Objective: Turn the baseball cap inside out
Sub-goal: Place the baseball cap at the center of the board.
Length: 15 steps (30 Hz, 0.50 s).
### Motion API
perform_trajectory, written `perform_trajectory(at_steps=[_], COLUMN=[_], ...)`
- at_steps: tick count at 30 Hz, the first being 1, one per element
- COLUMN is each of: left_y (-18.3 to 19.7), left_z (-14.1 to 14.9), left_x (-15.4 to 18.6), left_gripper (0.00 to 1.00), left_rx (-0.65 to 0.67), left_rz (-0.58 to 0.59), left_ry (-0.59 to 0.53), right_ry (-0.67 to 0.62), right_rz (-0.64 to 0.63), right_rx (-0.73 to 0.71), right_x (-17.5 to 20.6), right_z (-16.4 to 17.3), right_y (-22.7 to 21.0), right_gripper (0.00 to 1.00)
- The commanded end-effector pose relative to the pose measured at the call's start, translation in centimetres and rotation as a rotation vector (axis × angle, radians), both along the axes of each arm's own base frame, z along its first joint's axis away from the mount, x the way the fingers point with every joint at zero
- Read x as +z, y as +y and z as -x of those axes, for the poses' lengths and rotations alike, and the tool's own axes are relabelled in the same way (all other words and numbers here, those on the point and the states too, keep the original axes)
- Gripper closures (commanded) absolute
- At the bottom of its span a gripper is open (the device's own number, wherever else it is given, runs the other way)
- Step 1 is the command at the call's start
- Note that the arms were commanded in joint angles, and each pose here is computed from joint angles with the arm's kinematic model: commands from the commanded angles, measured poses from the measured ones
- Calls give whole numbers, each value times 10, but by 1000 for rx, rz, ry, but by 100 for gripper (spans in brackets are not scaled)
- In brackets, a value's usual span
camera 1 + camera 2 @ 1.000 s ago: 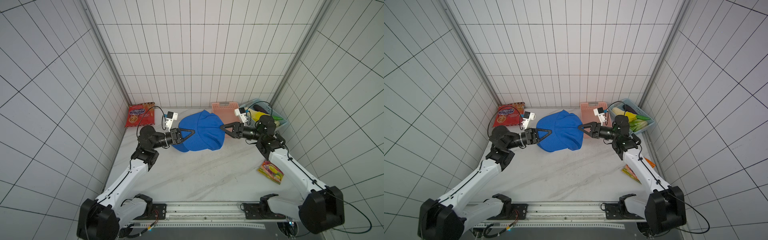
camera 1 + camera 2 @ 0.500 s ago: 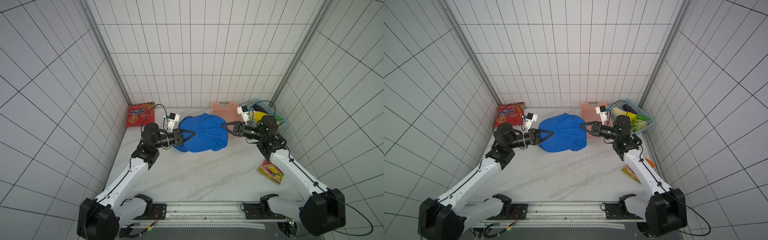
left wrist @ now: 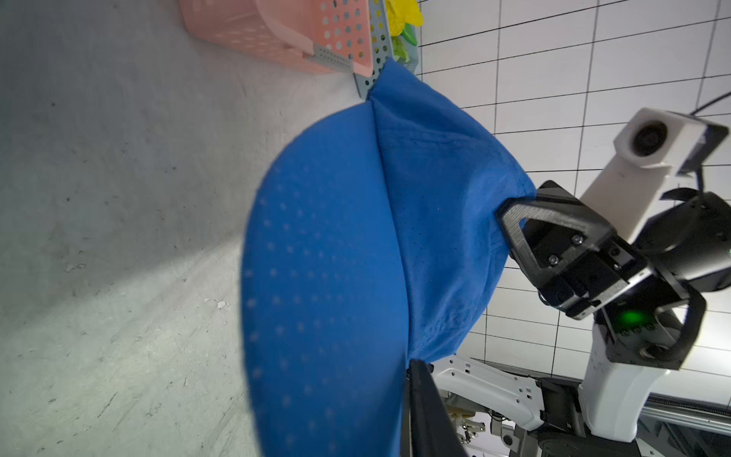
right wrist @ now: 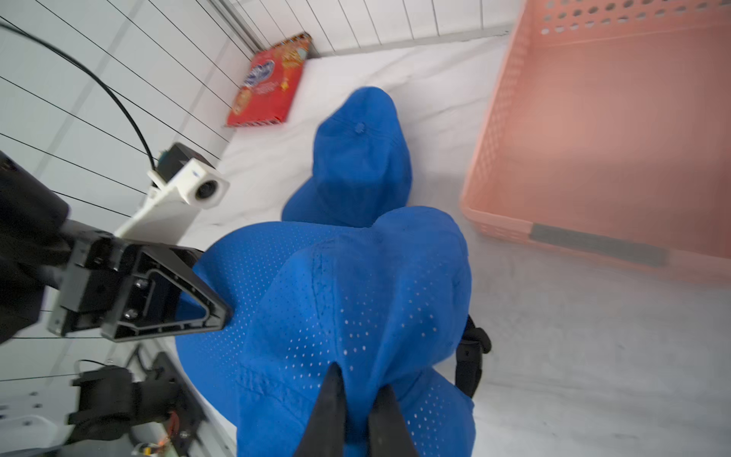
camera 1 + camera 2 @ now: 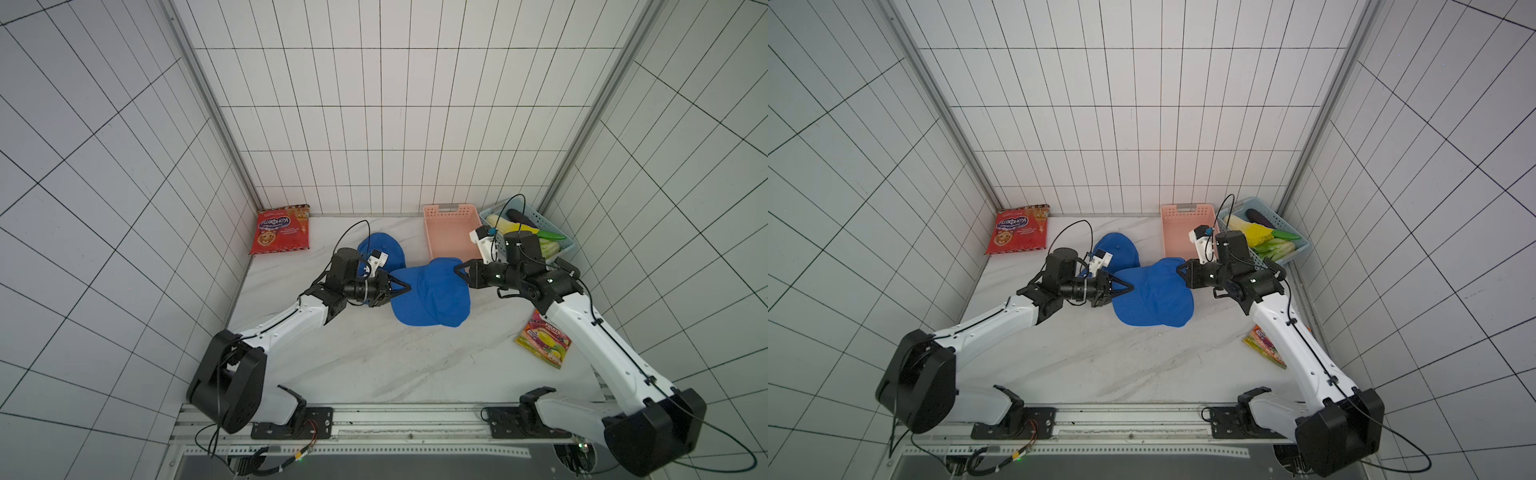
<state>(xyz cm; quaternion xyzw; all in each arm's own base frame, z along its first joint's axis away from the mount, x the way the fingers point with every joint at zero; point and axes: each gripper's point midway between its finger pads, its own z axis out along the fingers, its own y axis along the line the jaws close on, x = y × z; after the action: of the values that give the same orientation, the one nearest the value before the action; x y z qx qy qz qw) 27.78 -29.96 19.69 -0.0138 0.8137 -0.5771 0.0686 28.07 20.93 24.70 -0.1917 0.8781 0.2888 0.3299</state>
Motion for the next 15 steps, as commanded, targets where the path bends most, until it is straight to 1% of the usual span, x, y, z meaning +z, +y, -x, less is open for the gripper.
perform_trajectory(at_steps=[1,2,6,9,11,12,15], left_y=[-5,-1,22,44,61,71,104], left_z=[4,5,13,27,40,46,61], left_x=[-14,-29,-72,-91,-100,-106,-124], left_gripper=[78,77,76,75,72,69,50], left_rx=[-54,-57,-79,-82,-76,-63,-3], left_rz=[-33,-66,-165,-233,-276,-305,-394], left_ry=[29,58,139,190,215,228,259], right_ry=[-51,-51,-19,10,28,33,57], right_rz=[234,259,347,344,316,295,225], right_rx=[56,73,168,263,329,355,392], right_x=[-25,-33,-69,-84,-89,-88,-82], right_z=[11,13,27,44,56,61,69], right_y=[-8,-4,22,51,70,78,91], right_gripper=[89,88,85,80,74,69,57])
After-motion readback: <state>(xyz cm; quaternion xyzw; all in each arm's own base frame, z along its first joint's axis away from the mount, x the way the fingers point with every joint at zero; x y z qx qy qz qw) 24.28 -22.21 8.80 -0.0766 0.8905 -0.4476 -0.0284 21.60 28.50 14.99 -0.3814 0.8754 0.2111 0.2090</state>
